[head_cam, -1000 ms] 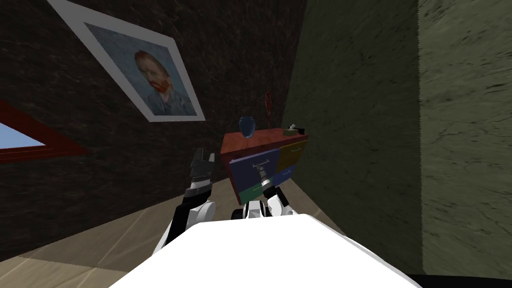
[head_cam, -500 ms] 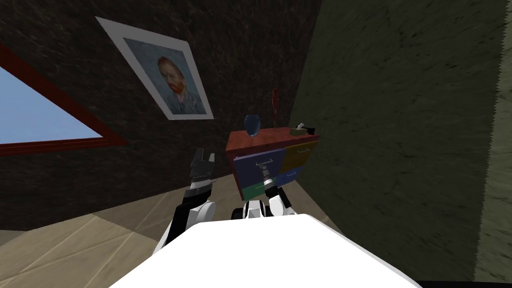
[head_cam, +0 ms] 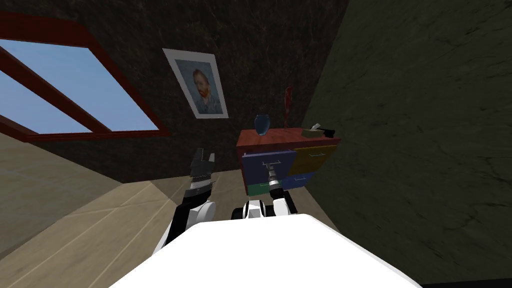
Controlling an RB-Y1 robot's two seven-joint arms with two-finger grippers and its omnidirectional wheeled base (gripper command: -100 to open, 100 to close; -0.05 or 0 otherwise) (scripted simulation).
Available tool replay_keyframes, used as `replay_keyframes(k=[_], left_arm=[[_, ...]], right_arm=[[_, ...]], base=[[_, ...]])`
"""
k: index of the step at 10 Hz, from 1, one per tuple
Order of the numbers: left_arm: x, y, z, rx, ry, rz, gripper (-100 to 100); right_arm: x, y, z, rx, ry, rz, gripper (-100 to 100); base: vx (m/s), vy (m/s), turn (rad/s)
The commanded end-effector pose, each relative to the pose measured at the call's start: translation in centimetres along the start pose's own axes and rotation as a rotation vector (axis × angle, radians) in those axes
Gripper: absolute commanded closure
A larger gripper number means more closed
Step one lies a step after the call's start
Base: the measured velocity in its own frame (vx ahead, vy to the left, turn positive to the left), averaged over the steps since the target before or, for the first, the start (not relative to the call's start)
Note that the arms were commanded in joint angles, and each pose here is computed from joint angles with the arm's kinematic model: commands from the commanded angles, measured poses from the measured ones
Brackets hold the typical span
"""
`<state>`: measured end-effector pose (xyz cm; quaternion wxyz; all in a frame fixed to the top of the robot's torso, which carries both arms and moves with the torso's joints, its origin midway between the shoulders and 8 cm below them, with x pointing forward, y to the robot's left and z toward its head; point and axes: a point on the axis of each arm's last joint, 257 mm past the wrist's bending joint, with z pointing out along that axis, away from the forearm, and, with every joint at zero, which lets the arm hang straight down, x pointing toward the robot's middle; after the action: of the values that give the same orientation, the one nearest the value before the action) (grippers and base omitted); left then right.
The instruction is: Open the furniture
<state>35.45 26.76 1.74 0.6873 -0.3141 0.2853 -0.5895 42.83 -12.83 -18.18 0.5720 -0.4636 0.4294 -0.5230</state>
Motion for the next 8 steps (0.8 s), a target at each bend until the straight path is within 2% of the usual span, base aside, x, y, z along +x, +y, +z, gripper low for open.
replay_keyframes(k=[1, 2, 3, 4, 5, 6, 7, 8], left_arm=[[0.0, 0.0, 0.0, 0.000, 0.000, 0.000, 0], [0.0, 0.0, 0.0, 0.000, 0.000, 0.000, 0], [0.0, 0.0, 0.0, 0.000, 0.000, 0.000, 0], [0.0, 0.0, 0.0, 0.000, 0.000, 0.000, 0], [0.0, 0.0, 0.0, 0.000, 0.000, 0.000, 0], [0.0, 0.0, 0.0, 0.000, 0.000, 0.000, 0], [0.0, 0.0, 0.0, 0.000, 0.000, 0.000, 0], [0.0, 0.0, 0.0, 0.000, 0.000, 0.000, 0]], right_arm=[[3.1, -0.9, -0.7, 0.009, 0.090, -0.007, 100], [4.7, -1.7, -1.1, 0.023, 0.138, -0.012, 100], [6.0, -1.1, -1.7, 0.007, 0.165, -0.025, 100], [7.5, -2.1, -2.2, 0.023, 0.211, -0.034, 100], [8.9, -1.3, -3.0, 0.001, 0.239, -0.050, 100], [10.1, -2.2, -3.6, 0.013, 0.278, -0.059, 100], [11.7, -1.6, -4.5, -0.008, 0.309, -0.080, 100], [12.9, -2.5, -5.2, 0.003, 0.349, -0.094, 100]], base=[[-0.057, -0.017, 0.322], [-0.076, -0.023, 0.372], [-0.065, -0.024, 0.399], [-0.080, -0.016, 0.388], [-0.068, -0.015, 0.302], [-0.068, -0.014, 0.404], [-0.059, -0.014, 0.338], [-0.079, -0.004, 0.410]])
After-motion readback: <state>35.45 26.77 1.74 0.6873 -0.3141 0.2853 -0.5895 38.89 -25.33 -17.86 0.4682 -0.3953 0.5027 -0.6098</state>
